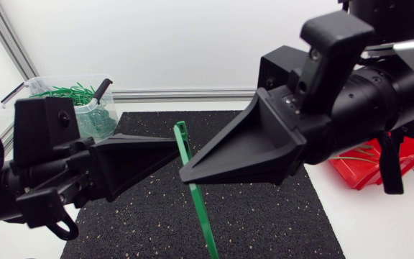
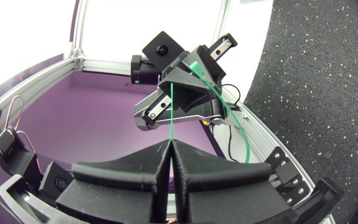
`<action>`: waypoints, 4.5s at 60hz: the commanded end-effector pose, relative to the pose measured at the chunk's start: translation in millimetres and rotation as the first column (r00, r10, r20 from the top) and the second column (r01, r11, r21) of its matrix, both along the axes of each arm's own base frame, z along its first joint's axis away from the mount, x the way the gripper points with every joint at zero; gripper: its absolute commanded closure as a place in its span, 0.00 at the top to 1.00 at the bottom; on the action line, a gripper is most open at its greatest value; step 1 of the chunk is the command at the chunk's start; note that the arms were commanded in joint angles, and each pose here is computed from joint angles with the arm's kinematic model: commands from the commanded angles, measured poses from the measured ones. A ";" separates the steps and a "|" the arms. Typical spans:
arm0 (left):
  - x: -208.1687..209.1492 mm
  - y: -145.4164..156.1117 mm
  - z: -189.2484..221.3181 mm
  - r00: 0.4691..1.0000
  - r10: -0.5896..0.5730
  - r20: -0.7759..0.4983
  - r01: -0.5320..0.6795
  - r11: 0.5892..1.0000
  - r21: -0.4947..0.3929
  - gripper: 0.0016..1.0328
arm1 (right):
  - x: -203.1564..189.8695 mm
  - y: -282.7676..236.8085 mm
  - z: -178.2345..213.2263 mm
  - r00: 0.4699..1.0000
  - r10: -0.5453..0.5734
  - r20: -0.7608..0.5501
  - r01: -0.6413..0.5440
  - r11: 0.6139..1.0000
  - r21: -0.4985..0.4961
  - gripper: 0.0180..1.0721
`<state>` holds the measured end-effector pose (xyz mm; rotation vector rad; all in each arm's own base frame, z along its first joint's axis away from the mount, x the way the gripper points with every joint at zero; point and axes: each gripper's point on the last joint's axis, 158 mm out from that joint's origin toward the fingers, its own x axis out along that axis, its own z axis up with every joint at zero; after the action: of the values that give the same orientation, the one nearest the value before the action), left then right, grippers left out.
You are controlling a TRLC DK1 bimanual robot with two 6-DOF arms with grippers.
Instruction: Take a green cable tie from the red box, thread the tail through the head to close it, then place it in the transparent bin on the left.
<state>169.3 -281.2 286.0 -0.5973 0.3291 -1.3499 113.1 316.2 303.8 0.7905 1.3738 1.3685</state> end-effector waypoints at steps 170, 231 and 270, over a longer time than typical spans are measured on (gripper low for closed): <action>11.1 -8.3 -20.8 0.752 0.133 0.645 -0.356 0.906 0.229 0.04 | 61.7 -19.5 -45.0 0.989 -0.005 0.151 0.008 1.000 -0.022 0.39; 147.9 50.9 -28.1 0.951 0.310 -0.001 -0.302 0.928 0.219 0.04 | 158.6 -51.3 -104.5 0.695 0.042 0.718 0.061 0.991 -0.117 0.93; 178.6 50.8 -53.1 0.931 0.156 -0.330 -0.080 0.969 0.232 0.04 | 221.4 -50.9 -106.6 0.084 0.273 0.958 0.045 0.960 -0.278 0.96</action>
<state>341.0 -231.4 225.4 -0.6290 0.6909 -1.0627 331.3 259.6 199.7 -0.4382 0.4423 1.2992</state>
